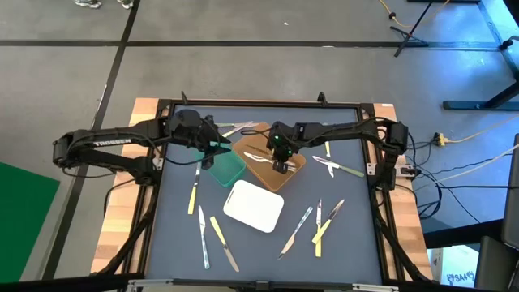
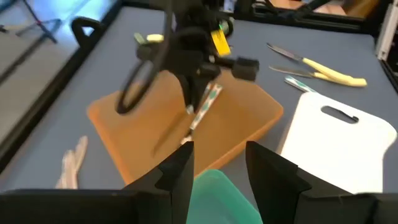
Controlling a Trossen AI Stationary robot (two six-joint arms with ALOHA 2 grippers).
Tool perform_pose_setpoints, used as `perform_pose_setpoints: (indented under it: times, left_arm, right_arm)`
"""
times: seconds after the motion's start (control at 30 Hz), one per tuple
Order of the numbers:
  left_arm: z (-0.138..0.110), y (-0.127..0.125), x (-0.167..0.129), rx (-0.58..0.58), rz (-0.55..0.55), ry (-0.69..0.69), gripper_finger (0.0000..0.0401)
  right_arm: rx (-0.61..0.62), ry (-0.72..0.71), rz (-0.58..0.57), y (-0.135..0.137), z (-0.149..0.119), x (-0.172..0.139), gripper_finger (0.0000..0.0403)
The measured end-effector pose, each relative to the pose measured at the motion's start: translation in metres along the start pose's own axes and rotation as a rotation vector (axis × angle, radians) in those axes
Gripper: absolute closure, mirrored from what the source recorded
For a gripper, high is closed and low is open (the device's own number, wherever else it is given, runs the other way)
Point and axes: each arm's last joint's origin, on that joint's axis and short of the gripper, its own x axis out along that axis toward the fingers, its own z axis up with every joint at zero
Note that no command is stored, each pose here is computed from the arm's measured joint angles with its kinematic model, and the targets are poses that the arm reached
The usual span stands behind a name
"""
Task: Sort silverware by color (type)
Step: Put the blue table knife into the orange bin
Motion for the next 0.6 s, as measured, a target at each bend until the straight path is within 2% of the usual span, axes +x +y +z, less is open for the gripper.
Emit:
perform_pose_setpoints:
  times: [0.23,0.6]
  left_arm:
    - [0.0,0.0,-0.003,0.001,0.021,-0.007,0.0262]
    - [0.0,0.0,-0.002,0.025,0.021,-0.006,0.0262]
  right_arm:
    - [0.003,0.029,-0.002,-0.003,-0.004,0.017,0.0402]
    - [0.0,0.014,-0.004,-0.004,-0.003,0.025,0.0402]
